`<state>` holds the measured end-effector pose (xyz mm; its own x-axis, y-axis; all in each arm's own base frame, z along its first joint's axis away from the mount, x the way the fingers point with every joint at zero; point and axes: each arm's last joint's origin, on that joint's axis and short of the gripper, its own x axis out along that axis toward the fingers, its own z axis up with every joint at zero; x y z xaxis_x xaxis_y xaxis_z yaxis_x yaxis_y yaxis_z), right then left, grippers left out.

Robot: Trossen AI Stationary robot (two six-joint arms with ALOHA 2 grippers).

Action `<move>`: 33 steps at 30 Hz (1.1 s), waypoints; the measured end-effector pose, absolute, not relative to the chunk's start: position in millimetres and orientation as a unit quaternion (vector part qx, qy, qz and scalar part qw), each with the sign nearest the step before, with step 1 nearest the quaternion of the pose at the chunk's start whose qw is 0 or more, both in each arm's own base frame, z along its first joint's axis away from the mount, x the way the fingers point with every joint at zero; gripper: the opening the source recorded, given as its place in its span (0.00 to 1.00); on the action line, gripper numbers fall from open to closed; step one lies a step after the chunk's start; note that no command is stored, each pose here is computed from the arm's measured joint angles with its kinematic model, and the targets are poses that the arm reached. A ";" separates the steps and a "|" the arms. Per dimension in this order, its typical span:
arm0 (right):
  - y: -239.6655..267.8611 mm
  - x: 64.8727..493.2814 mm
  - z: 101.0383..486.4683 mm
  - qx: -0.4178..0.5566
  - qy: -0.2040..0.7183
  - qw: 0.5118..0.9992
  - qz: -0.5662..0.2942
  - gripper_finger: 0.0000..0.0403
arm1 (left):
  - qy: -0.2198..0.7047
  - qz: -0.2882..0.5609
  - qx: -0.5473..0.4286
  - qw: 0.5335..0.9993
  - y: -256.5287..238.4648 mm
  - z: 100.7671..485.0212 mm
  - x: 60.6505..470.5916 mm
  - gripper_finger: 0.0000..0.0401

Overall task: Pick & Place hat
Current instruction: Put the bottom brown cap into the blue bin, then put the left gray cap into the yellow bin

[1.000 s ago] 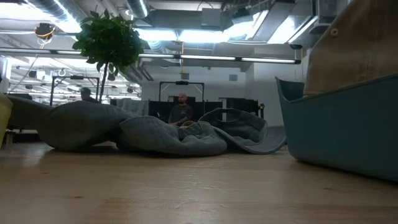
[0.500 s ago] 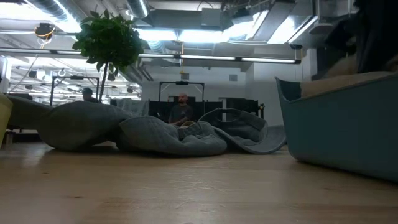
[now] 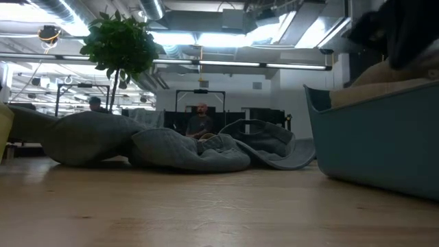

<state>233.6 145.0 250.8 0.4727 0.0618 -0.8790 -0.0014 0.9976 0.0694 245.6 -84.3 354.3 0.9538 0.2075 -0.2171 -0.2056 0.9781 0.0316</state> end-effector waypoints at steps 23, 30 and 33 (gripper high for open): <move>147.7 254.1 299.6 -0.037 0.397 0.917 0.031 0.09 | 0.319 0.017 -0.051 0.946 -85.4 317.6 228.9 0.45; 138.0 261.2 300.3 -0.008 0.397 0.917 0.026 0.09 | 0.345 0.016 -0.058 0.937 -84.7 313.6 225.7 0.45; 133.9 265.3 301.1 0.023 0.402 0.914 0.049 0.09 | 0.353 0.018 -0.055 0.934 -84.3 312.3 224.5 0.45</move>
